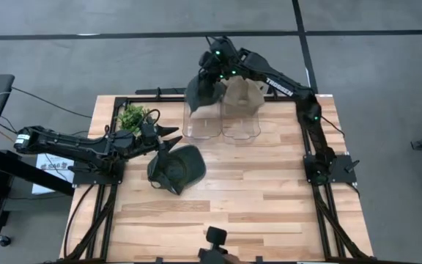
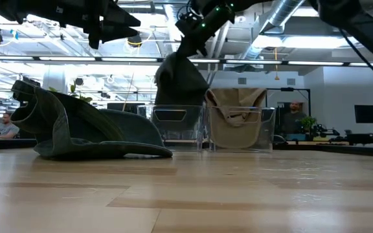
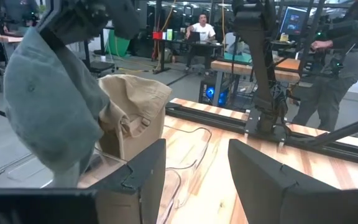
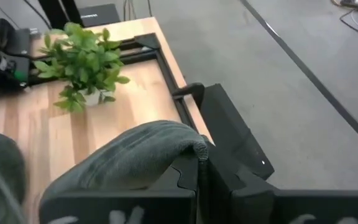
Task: Pick & Place hat
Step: Put the right black cap into the left transparent bin
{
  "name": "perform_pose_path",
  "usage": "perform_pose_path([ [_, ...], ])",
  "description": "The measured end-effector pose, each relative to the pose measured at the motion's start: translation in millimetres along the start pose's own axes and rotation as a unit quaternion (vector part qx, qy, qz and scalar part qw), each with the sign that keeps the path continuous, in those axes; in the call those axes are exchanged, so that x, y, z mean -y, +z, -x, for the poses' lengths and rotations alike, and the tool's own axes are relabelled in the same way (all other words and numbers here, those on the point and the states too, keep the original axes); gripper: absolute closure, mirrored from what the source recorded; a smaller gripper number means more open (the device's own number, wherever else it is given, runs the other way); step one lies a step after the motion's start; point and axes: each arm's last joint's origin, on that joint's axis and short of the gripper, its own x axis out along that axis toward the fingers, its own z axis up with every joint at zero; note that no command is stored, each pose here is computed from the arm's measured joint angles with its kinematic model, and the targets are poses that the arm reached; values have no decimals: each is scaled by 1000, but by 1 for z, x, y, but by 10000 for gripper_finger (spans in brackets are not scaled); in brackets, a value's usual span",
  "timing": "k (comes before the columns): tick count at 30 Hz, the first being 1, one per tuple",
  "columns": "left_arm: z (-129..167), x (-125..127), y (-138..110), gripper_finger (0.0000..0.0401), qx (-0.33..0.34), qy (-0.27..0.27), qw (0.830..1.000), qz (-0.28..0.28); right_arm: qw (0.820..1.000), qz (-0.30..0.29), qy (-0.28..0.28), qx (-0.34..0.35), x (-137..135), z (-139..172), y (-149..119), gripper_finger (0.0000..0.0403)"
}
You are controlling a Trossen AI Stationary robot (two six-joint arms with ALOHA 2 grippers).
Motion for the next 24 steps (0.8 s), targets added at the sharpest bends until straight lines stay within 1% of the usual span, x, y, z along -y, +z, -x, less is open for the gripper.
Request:
perform_pose_path([
  [3, 0, 0, 0, 229, 0, 0, 1000, 0, 1000, -4, -1, 7, 1, -2, 2, 403],
  [7, 0, 0, 0, 229, 0, 0, 1000, 1, 999, -32, -15, 9, 16, -12, -4, 403],
  [10, 0, 0, 0, 229, 0, 0, 1000, 4, 998, -60, -22, -19, 33, -27, -19, 403],
  [15, 0, 0, 0, 229, 0, -1, 1000, 4, 995, -80, -36, -41, 59, -45, -37, 403],
  [20, 0, 0, 0, 229, 0, -1, 1000, 4, 995, -77, -50, -40, 76, -51, -46, 403],
  [24, 0, 0, 0, 229, 0, -1, 1000, 4, 997, -46, -57, -27, 82, -49, -45, 401],
])
